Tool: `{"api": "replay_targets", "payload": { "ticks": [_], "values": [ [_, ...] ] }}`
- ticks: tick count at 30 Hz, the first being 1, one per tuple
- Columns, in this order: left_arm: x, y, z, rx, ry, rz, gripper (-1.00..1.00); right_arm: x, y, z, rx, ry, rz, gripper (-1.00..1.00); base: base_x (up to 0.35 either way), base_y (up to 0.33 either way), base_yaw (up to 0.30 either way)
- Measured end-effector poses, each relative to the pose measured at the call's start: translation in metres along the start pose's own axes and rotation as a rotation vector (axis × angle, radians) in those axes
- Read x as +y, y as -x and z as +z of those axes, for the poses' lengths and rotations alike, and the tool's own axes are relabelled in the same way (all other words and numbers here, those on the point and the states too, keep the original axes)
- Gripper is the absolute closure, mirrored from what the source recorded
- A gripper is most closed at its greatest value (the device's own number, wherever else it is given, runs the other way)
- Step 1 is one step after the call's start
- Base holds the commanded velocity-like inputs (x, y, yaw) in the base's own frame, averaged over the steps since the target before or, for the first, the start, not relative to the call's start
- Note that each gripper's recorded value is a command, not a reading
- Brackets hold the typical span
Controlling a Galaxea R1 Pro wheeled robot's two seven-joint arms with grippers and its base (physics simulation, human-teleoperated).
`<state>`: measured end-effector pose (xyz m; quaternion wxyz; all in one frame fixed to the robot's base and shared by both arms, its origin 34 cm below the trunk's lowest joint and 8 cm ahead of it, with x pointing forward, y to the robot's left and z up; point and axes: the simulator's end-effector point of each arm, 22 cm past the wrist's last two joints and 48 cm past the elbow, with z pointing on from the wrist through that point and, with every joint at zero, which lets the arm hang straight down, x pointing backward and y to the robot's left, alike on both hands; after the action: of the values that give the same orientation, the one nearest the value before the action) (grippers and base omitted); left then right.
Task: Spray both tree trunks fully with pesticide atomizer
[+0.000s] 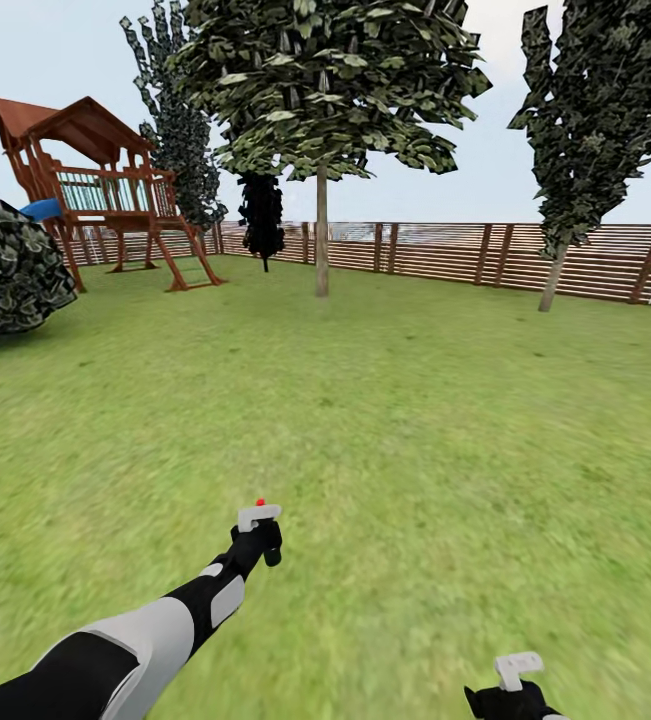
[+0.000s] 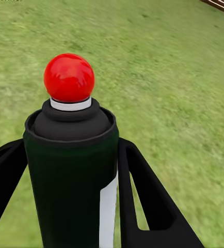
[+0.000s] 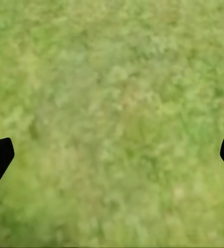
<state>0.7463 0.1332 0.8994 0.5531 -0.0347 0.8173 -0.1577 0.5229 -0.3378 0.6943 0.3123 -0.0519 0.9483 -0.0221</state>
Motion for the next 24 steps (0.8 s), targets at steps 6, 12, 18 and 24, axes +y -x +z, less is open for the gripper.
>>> {"api": "replay_targets", "payload": {
  "ticks": [6,12,18,24],
  "values": [
    [0.000,0.000,0.000,0.000,0.000,0.000,1.00,0.000,-0.004,-0.001,0.005,0.001,0.000,-1.00,0.350,0.000,0.000],
    [0.000,0.000,0.000,0.000,-0.001,0.000,1.00,0.001,-0.009,-0.001,0.012,0.001,0.000,-1.00,0.350,0.000,0.000],
    [0.000,0.000,0.000,0.000,-0.001,0.001,1.00,0.001,-0.010,-0.002,0.013,0.002,-0.001,-1.00,0.350,0.000,0.000],
    [0.000,0.000,0.000,0.000,0.000,0.000,1.00,0.005,-0.012,-0.001,0.015,0.007,-0.001,-1.00,0.350,0.000,0.000]
  ]
}}
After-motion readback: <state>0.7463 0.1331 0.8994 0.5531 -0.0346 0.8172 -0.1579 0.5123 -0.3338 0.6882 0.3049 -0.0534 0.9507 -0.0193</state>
